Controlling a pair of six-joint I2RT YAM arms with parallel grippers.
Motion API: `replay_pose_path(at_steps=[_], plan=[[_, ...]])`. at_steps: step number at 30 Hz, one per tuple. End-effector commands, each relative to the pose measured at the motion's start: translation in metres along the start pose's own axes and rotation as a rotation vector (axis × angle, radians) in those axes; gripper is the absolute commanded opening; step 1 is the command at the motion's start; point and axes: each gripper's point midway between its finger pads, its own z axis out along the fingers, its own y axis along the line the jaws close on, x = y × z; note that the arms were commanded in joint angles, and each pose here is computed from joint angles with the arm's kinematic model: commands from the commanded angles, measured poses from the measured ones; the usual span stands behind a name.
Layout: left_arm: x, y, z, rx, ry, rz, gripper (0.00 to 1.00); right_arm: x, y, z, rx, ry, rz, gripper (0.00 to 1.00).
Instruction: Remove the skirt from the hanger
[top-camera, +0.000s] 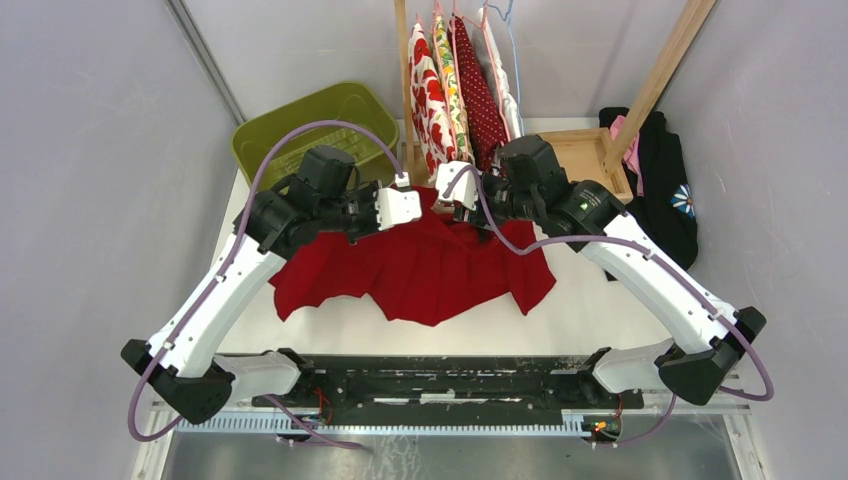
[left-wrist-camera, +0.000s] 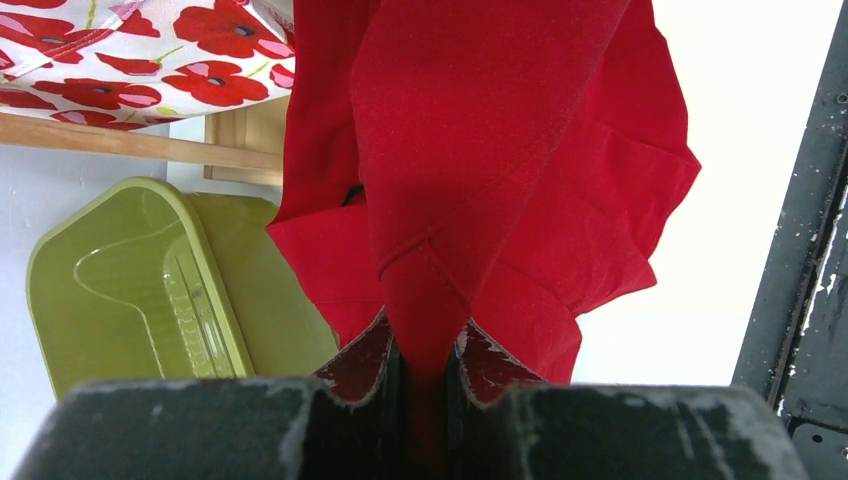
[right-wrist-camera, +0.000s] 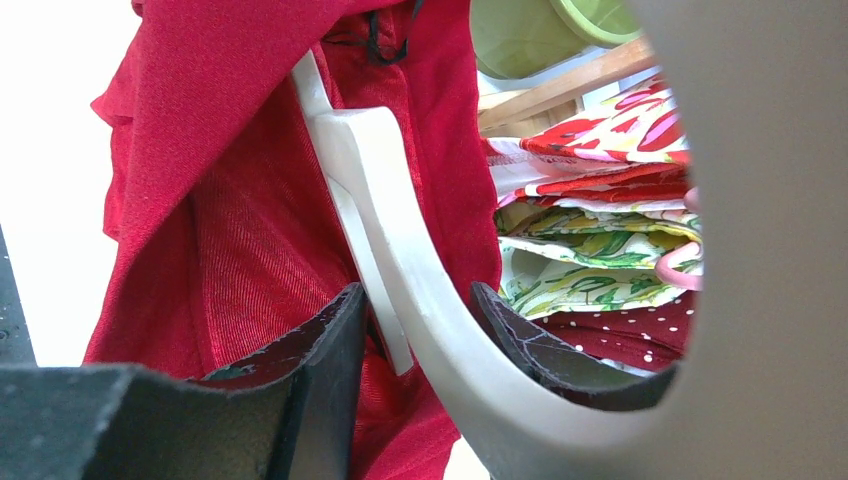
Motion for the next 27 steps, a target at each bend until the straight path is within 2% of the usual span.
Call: replay_pose_path(at_steps=[1,7,12,15,22,27], plan=[[-0.059,0.027,-0.024,-0.124,-0.232,0.071,0.03,0.014,0.006,0.006,-0.02,0.041,0.053,0.01],[-0.059,0.028,-0.023,-0.126,-0.234,0.071,0.03,0.025,0.007,0.013,0.009,0.098,0.217,0.01],[-0.058,0.029,-0.021,-0.128,-0.23,0.067,0.03,-0.005,-0.02,-0.009,0.088,0.006,0.263,0.01],[-0.056,0.028,-0.018,-0.124,-0.23,0.06,0.03,-0.011,-0.026,-0.015,0.099,-0.004,0.257,0.01],[-0.063,0.037,-0.025,-0.163,-0.243,0.06,0.03,0.019,-0.015,0.001,0.086,0.061,0.275,0.01],[-0.068,0.038,-0.025,-0.157,-0.258,0.065,0.03,0.016,-0.012,0.005,0.047,0.037,0.201,0.01]])
